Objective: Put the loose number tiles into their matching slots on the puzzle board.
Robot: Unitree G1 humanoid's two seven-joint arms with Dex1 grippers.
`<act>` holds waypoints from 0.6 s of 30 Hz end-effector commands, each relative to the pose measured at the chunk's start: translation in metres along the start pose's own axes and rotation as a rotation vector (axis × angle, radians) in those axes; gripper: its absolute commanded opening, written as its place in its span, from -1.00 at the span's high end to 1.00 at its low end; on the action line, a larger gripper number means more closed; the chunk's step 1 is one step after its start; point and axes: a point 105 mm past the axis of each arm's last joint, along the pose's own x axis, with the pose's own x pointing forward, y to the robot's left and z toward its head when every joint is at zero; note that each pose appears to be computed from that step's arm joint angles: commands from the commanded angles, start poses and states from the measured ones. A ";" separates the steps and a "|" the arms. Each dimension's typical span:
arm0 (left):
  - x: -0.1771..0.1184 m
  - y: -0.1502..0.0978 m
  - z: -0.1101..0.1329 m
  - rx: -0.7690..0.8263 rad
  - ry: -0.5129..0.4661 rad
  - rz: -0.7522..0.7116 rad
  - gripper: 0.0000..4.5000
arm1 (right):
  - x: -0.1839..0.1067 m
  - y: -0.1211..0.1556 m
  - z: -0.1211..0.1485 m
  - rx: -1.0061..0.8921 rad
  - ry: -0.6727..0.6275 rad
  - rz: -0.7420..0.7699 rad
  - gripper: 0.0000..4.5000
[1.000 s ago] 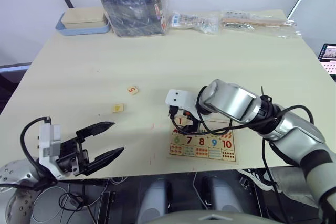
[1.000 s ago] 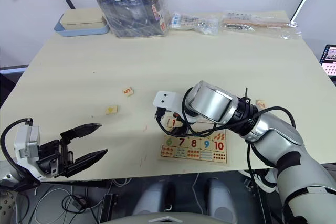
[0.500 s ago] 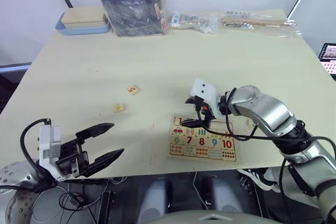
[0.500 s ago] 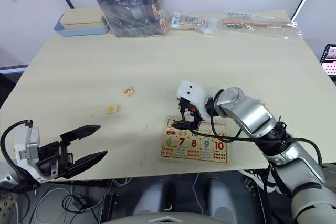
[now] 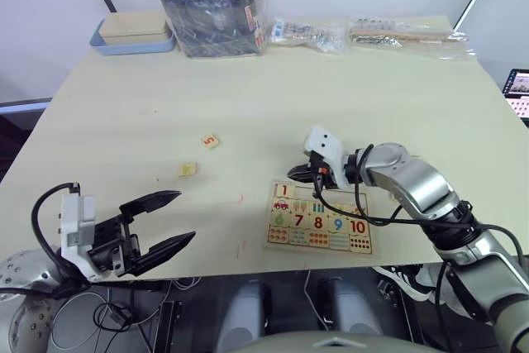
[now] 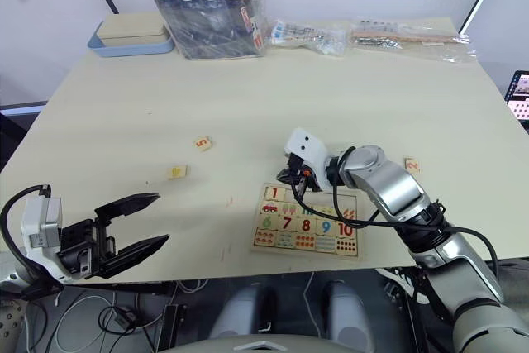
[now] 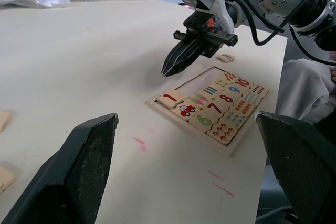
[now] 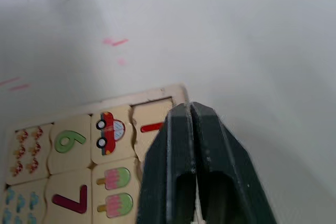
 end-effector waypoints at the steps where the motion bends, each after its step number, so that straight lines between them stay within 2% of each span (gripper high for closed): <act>1: 0.000 -0.001 0.003 0.023 0.005 -0.015 -1.00 | -0.004 -0.002 0.002 -0.040 -0.006 -0.016 0.99; 18: -0.002 -0.001 0.002 0.023 0.008 -0.012 -1.00 | -0.003 -0.006 -0.013 -0.061 0.066 -0.041 0.99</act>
